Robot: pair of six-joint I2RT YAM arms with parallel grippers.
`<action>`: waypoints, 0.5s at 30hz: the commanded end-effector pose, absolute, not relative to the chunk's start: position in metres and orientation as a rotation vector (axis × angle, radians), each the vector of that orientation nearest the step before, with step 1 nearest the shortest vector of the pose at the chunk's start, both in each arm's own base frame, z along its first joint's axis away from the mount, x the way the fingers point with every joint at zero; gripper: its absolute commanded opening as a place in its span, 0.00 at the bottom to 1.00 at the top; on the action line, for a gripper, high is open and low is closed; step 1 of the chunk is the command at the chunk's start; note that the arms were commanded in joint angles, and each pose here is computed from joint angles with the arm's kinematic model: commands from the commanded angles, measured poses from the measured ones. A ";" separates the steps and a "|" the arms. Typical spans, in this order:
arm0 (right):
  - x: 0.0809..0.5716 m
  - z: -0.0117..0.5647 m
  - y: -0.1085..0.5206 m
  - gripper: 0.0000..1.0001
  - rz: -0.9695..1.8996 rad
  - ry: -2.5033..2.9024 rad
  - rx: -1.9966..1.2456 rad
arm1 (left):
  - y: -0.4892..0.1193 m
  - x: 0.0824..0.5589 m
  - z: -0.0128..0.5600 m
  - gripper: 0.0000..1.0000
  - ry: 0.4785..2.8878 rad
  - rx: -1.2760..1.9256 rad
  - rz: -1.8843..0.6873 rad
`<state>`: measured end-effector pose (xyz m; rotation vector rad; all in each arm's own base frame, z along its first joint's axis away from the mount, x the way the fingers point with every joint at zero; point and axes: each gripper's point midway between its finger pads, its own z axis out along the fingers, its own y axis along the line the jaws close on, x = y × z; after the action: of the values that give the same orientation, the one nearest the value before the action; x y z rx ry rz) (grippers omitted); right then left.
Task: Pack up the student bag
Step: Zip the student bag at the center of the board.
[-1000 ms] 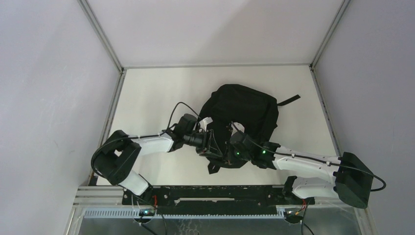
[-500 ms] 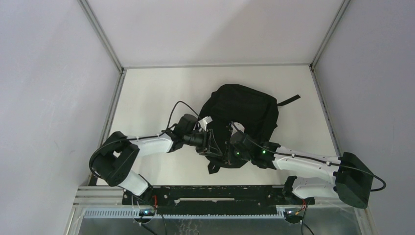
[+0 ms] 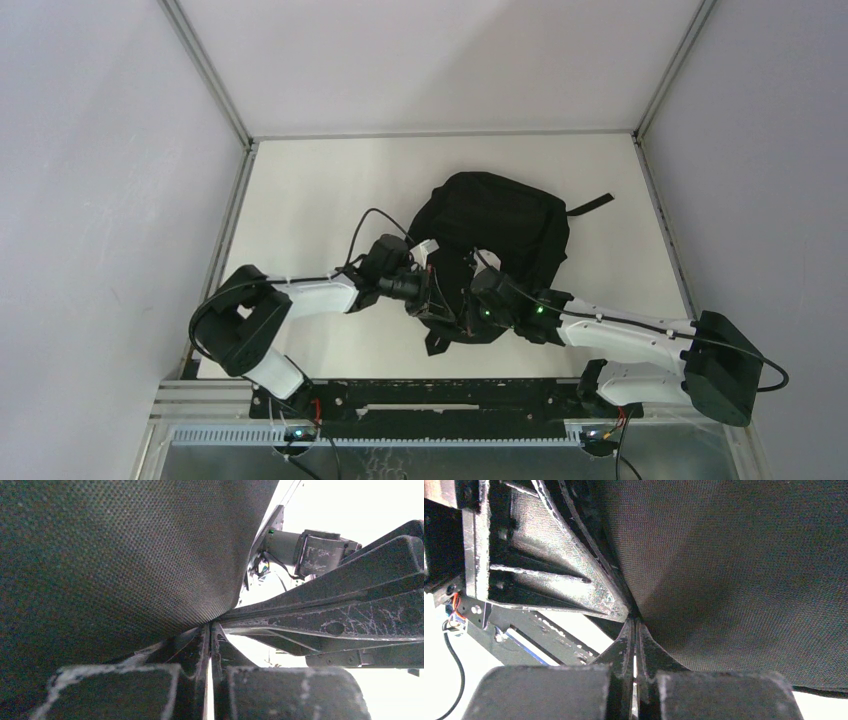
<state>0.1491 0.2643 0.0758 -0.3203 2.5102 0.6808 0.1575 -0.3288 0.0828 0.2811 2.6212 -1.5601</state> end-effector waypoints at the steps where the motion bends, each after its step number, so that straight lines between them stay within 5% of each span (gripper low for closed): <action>1: 0.158 0.093 0.270 0.00 0.735 2.444 -0.278 | -0.337 0.159 0.097 0.00 2.556 0.329 -1.622; 3: 0.160 0.095 0.266 0.04 0.729 2.445 -0.248 | -0.336 0.158 0.100 0.00 2.550 0.334 -1.621; 6: 0.164 0.102 0.258 0.38 0.718 2.431 -0.202 | -0.332 0.159 0.104 0.00 2.540 0.342 -1.594; 8: 0.167 0.106 0.247 0.51 0.680 2.421 -0.157 | -0.328 0.163 0.108 0.00 2.529 0.342 -1.558; 15: 0.176 0.110 0.180 0.60 0.496 2.426 0.303 | -0.311 0.174 0.124 0.00 2.485 0.355 -1.448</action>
<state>0.1676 0.2258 0.1119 -0.0402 2.4163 0.6402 0.1590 -0.3166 0.0981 0.2915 2.5910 -1.5104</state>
